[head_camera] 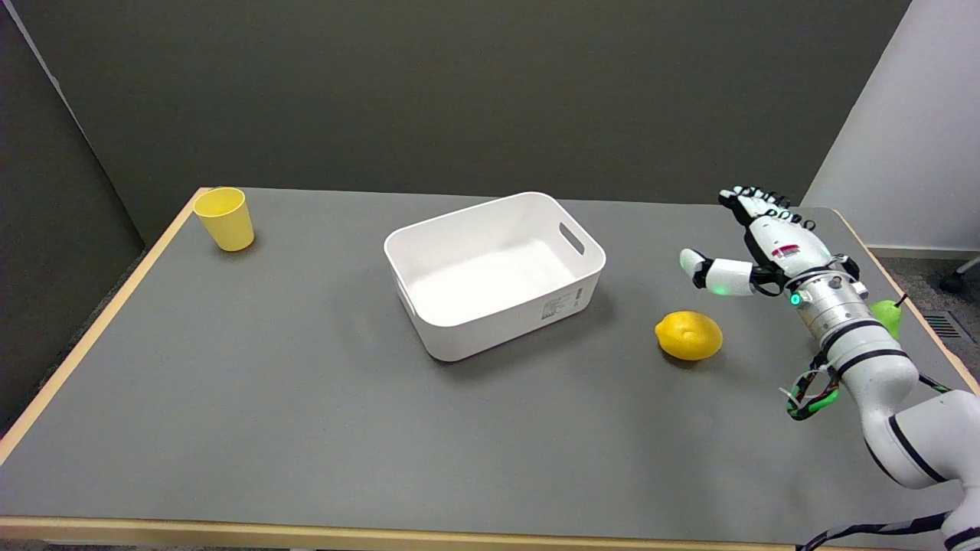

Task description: Pick up the lemon.

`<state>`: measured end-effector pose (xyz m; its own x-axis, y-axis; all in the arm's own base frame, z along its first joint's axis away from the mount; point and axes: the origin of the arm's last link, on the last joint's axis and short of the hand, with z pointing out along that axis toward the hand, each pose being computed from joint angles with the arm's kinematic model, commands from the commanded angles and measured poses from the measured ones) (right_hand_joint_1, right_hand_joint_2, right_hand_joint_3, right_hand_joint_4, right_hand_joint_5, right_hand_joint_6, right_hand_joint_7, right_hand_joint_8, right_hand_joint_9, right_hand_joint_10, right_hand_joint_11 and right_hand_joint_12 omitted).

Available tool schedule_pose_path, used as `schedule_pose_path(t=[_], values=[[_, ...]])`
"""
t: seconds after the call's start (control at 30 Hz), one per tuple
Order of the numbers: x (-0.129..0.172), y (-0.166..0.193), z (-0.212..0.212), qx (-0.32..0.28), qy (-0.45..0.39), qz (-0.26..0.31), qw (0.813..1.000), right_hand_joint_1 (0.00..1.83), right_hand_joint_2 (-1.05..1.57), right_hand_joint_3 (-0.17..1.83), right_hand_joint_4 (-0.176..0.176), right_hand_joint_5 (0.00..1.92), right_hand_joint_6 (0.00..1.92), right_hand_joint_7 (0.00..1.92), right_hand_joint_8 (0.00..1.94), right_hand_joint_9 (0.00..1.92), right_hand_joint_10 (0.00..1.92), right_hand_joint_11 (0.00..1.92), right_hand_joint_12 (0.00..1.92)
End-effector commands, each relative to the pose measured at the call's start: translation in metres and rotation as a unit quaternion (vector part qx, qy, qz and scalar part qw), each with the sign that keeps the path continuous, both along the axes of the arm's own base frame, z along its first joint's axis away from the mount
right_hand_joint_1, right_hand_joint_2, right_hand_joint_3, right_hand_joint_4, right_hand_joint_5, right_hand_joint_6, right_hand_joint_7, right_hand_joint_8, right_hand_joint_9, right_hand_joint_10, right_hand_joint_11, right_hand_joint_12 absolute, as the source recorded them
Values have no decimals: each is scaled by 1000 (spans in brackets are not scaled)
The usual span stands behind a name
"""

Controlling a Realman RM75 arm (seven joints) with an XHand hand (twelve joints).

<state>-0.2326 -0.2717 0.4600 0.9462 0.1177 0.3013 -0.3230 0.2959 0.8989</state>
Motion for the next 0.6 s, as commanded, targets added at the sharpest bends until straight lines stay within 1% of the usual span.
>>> schedule_pose_path(t=[0.03, 0.1, 0.17, 0.23, 0.4, 0.43, 0.53, 0.6], values=[[4, 45, -37, 94, -66, 29, 993, 358, 634, 841, -80, 58, 304, 27, 203, -1, 1, -1, -1], [-1, 52, -42, 116, -72, 26, 990, 366, 638, 835, -78, 71, 313, 43, 227, -1, 12, -1, -1], [-7, 59, -49, 141, -74, 23, 987, 370, 654, 769, -78, 89, 301, 42, 254, -1, 39, -1, -1], [-16, 65, -52, 160, -78, 17, 984, 440, 560, 929, -81, 74, 368, 67, 210, -1, 31, -1, -1], [-47, 78, -55, 210, -111, 10, 971, 435, 558, 927, -81, 74, 368, 62, 219, -1, 31, -1, -1], [-50, 79, -55, 215, -114, 8, 970, 434, 556, 926, -81, 73, 367, 62, 220, -1, 33, -1, -1], [-58, 80, -54, 226, -121, 6, 967, 364, 655, 771, -86, 81, 297, 41, 255, -1, 57, -1, -1], [-62, 80, -43, 212, -120, 3, 970, 367, 647, 780, -86, 78, 301, 42, 253, -1, 56, -1, -1]])
